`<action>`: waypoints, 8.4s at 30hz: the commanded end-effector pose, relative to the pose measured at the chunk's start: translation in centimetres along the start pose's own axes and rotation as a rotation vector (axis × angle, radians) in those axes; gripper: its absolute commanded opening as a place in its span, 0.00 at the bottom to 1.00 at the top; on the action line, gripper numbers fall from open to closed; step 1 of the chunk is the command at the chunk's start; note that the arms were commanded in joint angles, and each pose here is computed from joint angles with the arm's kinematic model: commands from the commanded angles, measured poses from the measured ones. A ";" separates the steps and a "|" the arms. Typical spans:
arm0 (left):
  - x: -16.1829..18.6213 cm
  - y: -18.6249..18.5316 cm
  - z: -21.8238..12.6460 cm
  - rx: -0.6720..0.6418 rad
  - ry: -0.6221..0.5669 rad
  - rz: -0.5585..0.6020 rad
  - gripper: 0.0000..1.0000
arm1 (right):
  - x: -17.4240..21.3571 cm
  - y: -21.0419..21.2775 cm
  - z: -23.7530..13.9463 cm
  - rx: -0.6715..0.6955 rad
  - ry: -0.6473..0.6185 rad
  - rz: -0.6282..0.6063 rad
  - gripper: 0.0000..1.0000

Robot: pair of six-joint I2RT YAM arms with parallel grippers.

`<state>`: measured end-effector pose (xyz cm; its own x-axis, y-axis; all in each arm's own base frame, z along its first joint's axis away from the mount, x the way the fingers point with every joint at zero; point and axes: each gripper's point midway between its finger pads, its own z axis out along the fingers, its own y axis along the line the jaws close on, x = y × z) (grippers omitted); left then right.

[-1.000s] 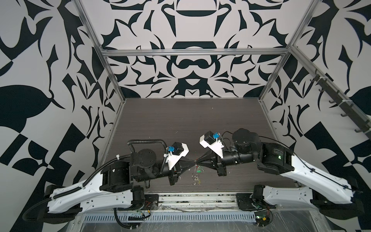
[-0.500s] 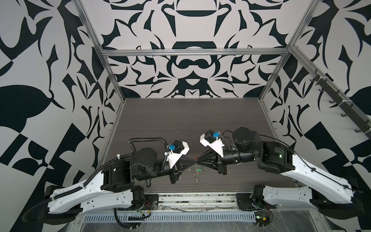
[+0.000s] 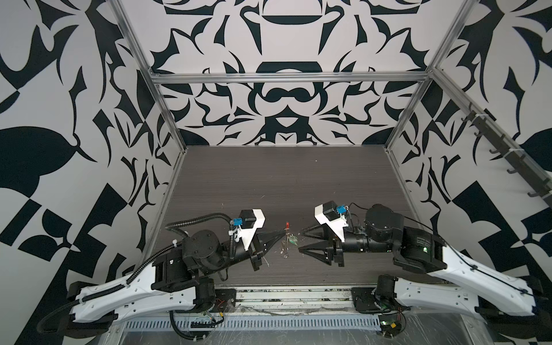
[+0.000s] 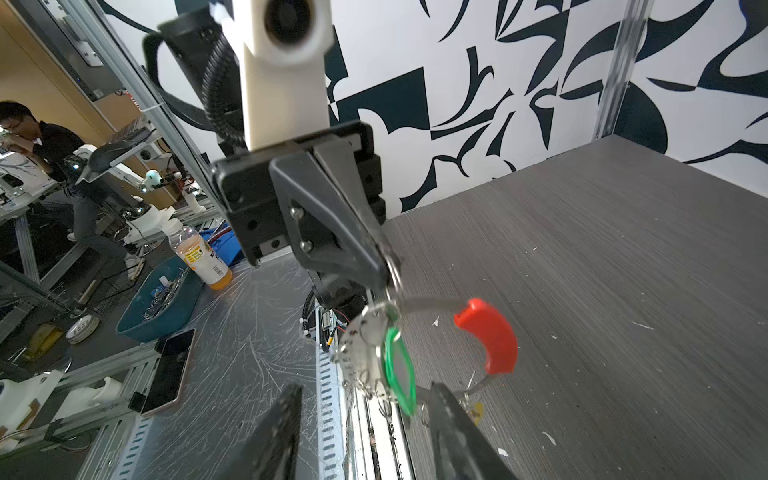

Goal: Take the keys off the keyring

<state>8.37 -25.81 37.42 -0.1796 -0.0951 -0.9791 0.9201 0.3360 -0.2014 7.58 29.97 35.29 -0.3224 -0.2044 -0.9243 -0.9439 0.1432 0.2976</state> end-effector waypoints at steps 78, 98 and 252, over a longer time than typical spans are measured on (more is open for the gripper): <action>-3.2 -1.2 -0.9 0.088 -0.224 -0.039 0.00 | -7.9 1.8 -0.3 -0.057 -0.292 -0.024 0.00; 0.3 -1.8 -0.5 0.078 0.166 0.002 0.37 | -3.9 2.1 -0.6 -0.034 0.146 -0.086 0.00; -2.2 -0.6 -1.0 0.048 -0.092 -0.047 0.09 | -6.4 1.9 -0.1 -0.052 -0.138 -0.090 0.00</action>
<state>7.15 -26.09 38.15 -0.2090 -0.1594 -0.9648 0.9407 0.2367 -0.2429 8.30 32.35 39.25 -0.2482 -0.1305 -0.9599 -0.9670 0.0927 0.2374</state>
